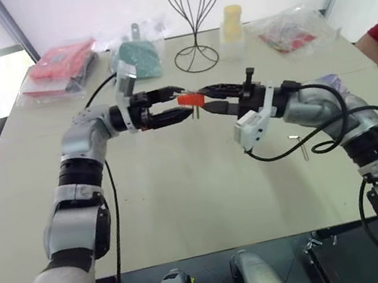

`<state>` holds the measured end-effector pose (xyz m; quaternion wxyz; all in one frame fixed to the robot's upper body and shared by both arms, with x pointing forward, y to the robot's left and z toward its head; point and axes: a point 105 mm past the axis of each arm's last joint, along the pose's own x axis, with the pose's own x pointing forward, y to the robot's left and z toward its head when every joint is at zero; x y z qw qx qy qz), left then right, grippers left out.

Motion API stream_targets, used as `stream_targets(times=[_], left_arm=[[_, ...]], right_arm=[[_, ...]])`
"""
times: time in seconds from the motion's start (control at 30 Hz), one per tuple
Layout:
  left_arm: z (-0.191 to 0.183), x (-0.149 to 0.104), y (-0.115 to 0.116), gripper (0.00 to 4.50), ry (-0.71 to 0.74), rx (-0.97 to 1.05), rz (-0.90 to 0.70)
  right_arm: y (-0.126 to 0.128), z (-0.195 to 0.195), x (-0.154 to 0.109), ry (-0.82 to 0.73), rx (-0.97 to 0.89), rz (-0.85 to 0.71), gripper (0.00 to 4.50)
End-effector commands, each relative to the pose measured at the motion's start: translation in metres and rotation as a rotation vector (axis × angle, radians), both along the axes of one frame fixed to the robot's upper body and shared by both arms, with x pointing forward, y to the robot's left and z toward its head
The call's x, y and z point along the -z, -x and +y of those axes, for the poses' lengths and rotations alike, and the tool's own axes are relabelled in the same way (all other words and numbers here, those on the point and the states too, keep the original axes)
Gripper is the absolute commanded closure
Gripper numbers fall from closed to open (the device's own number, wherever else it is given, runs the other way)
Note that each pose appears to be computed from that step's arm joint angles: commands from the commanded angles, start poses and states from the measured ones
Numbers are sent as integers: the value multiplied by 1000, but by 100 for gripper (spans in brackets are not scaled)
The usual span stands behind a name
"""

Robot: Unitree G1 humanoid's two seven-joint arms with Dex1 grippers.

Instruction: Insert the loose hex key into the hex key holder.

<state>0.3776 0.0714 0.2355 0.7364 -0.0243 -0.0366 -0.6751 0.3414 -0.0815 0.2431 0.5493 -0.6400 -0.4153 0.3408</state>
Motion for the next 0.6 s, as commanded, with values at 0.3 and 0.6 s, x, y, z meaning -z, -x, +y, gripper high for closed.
stream_targets(times=[0.3, 0.6], left_arm=[[-6, -13, 0, 252, 31, 26, -55], [-5, -7, 1, 448, -3, 36, -57]], right_arm=[[9, 4, -9, -44, -19, -18, 350], [9, 5, -9, -50, -12, -15, 350]])
